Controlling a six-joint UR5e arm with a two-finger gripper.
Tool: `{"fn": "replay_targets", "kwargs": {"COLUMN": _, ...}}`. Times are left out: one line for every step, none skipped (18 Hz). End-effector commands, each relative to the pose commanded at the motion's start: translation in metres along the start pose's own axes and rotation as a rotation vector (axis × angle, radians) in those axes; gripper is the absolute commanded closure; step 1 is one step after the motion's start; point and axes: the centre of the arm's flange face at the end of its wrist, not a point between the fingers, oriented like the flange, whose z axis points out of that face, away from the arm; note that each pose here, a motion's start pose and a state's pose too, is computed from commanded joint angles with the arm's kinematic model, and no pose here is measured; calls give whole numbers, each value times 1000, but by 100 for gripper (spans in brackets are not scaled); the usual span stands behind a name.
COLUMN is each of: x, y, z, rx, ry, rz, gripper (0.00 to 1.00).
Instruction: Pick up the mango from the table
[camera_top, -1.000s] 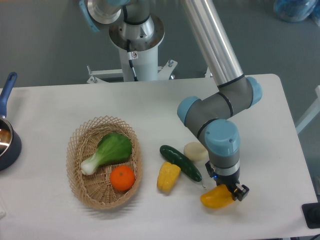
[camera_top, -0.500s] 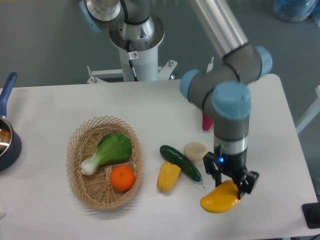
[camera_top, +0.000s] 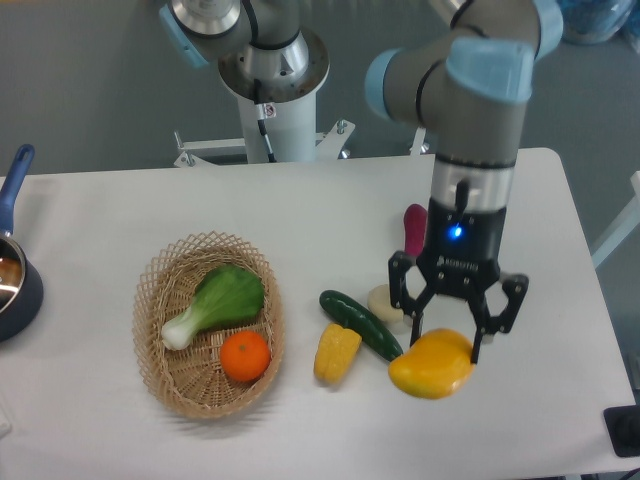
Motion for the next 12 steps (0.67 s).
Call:
{"fn": "replay_targets", "kwargs": {"x": 0, "y": 0, "z": -3, "rx": 9, "ry": 4, "rz": -2, "gripper": 41}}
{"fn": "replay_targets", "kwargs": {"x": 0, "y": 2, "z": -4, "rx": 12, "ry": 8, "rz": -6, "gripper": 41}}
{"fn": "replay_targets", "kwargs": {"x": -1, "y": 7, "z": -7, "rx": 9, "ry": 3, "rz": -10, "gripper": 41}}
{"fn": "replay_targets", "kwargs": {"x": -2, "y": 11, "z": -10, "rx": 7, "ry": 0, "rz": -12, "gripper": 41}}
{"fn": "replay_targets", "kwargs": {"x": -2, "y": 12, "z": -10, "rx": 6, "ry": 0, "rz": -14, "gripper": 41}}
{"fn": "replay_targets", "kwargs": {"x": -2, "y": 11, "z": -11, "rx": 8, "ry": -2, "rz": -12, "gripper": 41}}
{"fn": "replay_targets", "kwargs": {"x": -2, "y": 12, "z": -12, "rx": 8, "ry": -3, "rz": -13, "gripper": 41}}
{"fn": "replay_targets", "kwargs": {"x": -2, "y": 11, "z": -12, "rx": 10, "ry": -3, "rz": -12, "gripper": 41}}
{"fn": "replay_targets", "kwargs": {"x": -2, "y": 11, "z": -13, "rx": 9, "ry": -5, "rz": -11, "gripper": 41}}
{"fn": "replay_targets", "kwargs": {"x": -2, "y": 10, "z": -15, "rx": 12, "ry": -7, "rz": -12, "gripper": 41}}
{"fn": "replay_targets", "kwargs": {"x": -2, "y": 10, "z": -16, "rx": 11, "ry": -8, "rz": -14, "gripper": 41}}
{"fn": "replay_targets", "kwargs": {"x": -2, "y": 11, "z": -15, "rx": 10, "ry": -7, "rz": -15, "gripper": 41}}
